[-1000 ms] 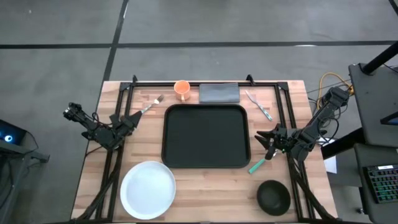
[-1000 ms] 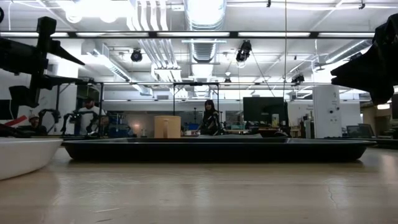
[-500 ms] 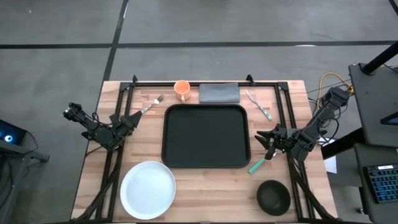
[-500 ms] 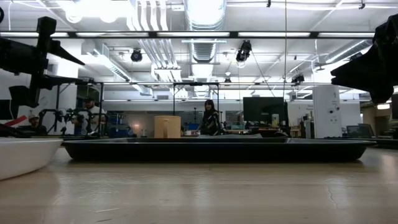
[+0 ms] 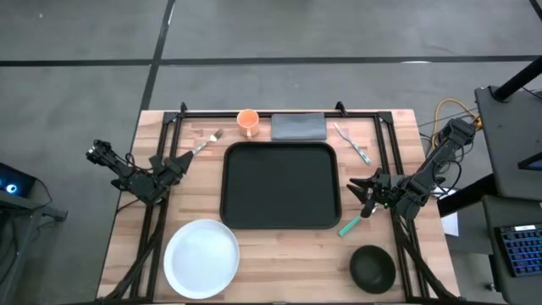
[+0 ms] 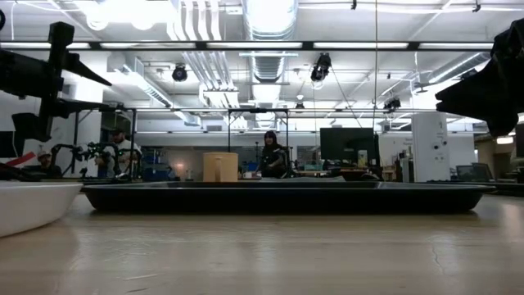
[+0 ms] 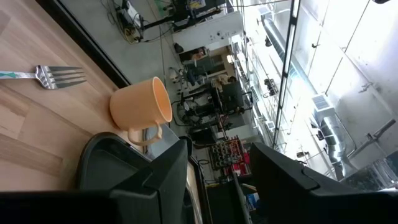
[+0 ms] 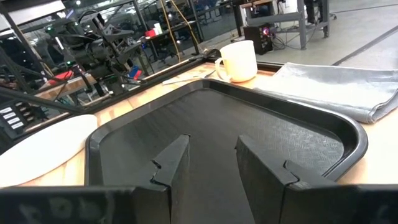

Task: Set up tray
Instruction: Put the orange mug on the black serving tray

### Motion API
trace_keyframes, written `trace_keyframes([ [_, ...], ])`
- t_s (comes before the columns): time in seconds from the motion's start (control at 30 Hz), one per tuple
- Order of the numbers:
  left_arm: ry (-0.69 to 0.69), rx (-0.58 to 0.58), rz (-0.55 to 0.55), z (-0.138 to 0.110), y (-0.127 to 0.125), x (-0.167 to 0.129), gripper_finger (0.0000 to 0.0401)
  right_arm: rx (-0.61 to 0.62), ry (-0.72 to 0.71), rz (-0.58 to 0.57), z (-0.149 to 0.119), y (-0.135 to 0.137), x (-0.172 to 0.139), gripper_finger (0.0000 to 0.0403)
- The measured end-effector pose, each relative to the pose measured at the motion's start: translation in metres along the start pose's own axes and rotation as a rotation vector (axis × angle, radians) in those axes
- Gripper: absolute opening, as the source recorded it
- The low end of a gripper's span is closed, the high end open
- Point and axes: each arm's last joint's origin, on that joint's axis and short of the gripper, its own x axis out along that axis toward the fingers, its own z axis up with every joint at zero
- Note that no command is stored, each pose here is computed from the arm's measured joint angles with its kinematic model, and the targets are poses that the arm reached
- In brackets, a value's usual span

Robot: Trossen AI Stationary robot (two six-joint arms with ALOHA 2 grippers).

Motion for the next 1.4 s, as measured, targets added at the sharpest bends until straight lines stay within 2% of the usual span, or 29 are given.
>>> trace_keyframes([
  [0.67, 0.000, 0.073, 0.002, -0.002, 0.001, 0.000, 0.0156, -0.022, -0.004, -0.006, 0.000, 0.000, 0.000, 0.0123],
  [0.97, 0.000, 0.101, 0.003, -0.004, 0.002, 0.000, 0.0156, -0.121, -0.055, -0.108, 0.001, -0.005, 0.004, 0.0123],
  [1.07, 0.000, 0.102, 0.003, -0.004, 0.002, 0.000, 0.0156, -0.110, -0.089, -0.178, 0.002, -0.009, 0.007, 0.0123],
  [1.17, 0.005, 0.096, 0.002, -0.004, 0.002, 0.000, 0.0156, -0.097, -0.083, -0.201, 0.002, -0.012, 0.010, 0.0123],
  [1.27, 0.066, 0.065, -0.011, -0.006, 0.001, 0.000, 0.0156, -0.102, -0.048, -0.184, 0.002, -0.012, 0.013, 0.0123],
  [1.4, 0.215, 0.015, -0.047, -0.010, -0.002, 0.000, 0.0156, -0.128, -0.033, -0.179, 0.002, -0.012, 0.014, 0.0123],
])
